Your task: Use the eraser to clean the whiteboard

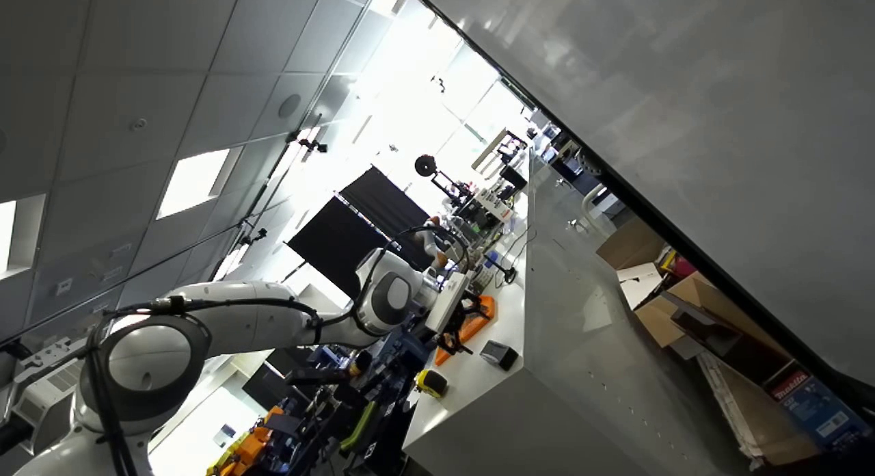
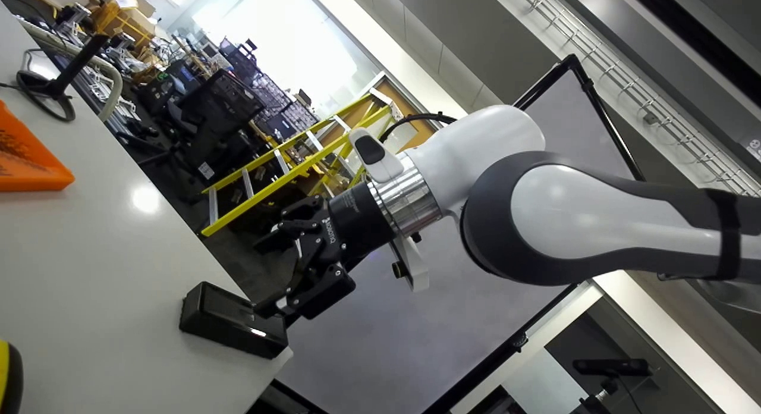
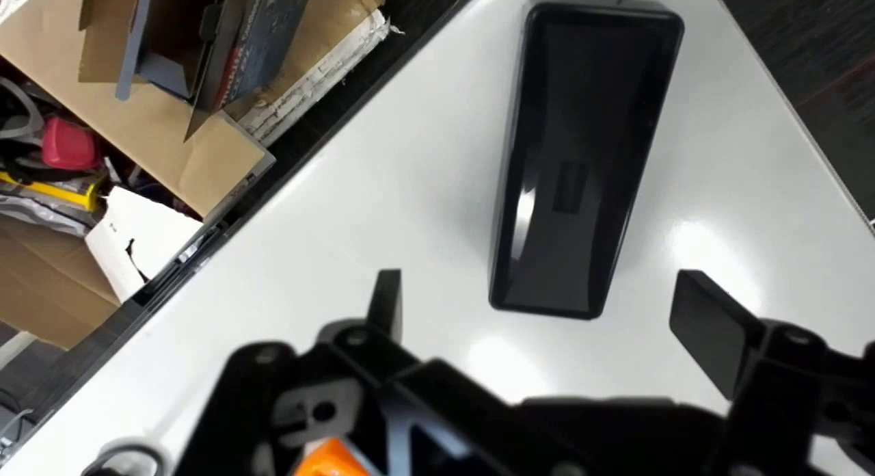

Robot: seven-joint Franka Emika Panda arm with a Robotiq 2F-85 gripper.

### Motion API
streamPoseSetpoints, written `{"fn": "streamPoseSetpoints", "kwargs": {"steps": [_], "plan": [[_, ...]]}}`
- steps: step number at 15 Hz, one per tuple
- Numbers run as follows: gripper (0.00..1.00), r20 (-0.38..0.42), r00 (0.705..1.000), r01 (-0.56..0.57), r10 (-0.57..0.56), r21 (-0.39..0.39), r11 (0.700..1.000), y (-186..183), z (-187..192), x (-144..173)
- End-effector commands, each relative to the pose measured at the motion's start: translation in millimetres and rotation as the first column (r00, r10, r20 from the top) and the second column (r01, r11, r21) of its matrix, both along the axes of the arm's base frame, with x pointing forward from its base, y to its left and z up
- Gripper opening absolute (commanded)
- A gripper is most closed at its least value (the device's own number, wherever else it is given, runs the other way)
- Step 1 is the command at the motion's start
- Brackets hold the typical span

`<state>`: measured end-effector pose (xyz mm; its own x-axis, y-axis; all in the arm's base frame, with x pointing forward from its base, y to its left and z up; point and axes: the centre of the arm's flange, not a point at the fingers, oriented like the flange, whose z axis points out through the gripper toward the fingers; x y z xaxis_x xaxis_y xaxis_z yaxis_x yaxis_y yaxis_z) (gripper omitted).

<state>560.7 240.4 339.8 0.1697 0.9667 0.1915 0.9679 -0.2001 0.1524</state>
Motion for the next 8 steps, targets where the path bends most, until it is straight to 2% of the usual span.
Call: {"fn": "streamPoseSetpoints", "kwargs": {"steps": [1, 5, 6, 8], "plan": [[1.0, 0.03, 0.999, -0.019, 0.019, 0.019, 1.0, 10.0, 25.6, -2.4], [1.0, 0.032, 0.999, -0.034, 0.033, 0.037, 0.999, 17.6, 35.5, -5.5], [1.0, 0.037, 0.999, -0.032, 0.031, 0.026, 0.999, 21.1, 23.7, -3.7], [1.0, 0.039, 0.999, -0.033, 0.032, 0.029, 0.999, 22.8, 25.7, -4.6]]}}
